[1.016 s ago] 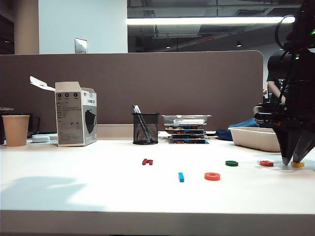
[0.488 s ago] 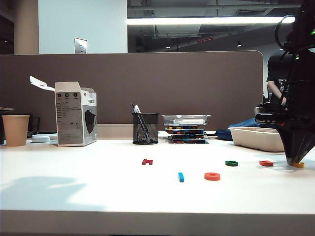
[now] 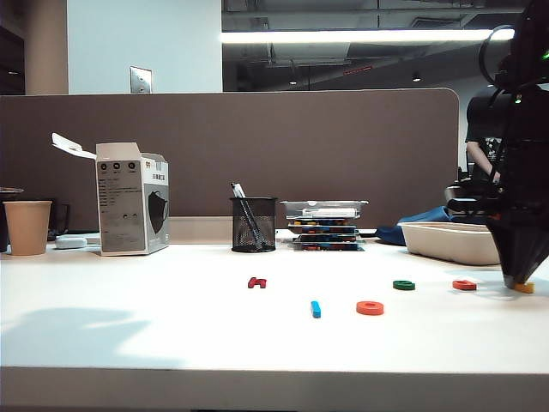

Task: Select the appropriate letters from the row of letter magnets placed on the table to arrange into the word "love".

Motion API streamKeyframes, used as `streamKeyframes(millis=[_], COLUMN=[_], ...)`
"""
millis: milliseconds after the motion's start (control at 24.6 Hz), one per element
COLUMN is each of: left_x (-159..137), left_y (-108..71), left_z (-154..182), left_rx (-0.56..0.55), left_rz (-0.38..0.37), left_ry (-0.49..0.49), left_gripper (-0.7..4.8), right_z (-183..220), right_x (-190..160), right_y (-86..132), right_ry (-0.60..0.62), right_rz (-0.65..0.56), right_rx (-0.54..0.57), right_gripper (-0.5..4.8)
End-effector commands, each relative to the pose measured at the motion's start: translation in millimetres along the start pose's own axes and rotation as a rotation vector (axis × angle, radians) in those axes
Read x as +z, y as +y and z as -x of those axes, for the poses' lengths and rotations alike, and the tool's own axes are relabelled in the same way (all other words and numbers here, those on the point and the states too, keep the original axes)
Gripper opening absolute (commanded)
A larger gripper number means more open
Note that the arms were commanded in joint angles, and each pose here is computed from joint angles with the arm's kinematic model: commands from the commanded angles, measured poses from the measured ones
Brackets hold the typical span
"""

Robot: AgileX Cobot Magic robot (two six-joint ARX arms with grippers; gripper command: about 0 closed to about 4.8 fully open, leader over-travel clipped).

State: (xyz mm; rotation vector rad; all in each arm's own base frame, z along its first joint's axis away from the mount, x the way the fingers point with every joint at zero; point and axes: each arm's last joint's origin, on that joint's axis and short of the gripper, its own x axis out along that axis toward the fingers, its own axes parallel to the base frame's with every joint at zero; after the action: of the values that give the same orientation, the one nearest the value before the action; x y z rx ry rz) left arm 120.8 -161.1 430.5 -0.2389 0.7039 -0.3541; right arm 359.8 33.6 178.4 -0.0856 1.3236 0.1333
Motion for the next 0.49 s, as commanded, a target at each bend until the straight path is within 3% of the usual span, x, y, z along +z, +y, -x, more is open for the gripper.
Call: streamKeyframes(millis=[41,244,488], left_x=[0.7,0.8,0.8], left_y=[-0.3,-0.3,-0.3], left_z=[1.5,1.5,1.6], left_rx=[-0.004,-0.004,-0.004], left_rz=[-0.001,-0.001,-0.001], left_ry=[-0.01,-0.01,-0.011], left_gripper=[-0.05,-0.05,-0.05], right_z=[17.1,42.5,44.5], right_x=[-3.0,-9.8,-29.5], right_y=[1.6,10.1,53.8], right_ry=[-0.018,-0.06,-0.059], right_rz=[0.005,-0.019,0.009], right_rx=[0.005,0.077,0.116], right_gripper=[-0.05,-0.06,-0.06])
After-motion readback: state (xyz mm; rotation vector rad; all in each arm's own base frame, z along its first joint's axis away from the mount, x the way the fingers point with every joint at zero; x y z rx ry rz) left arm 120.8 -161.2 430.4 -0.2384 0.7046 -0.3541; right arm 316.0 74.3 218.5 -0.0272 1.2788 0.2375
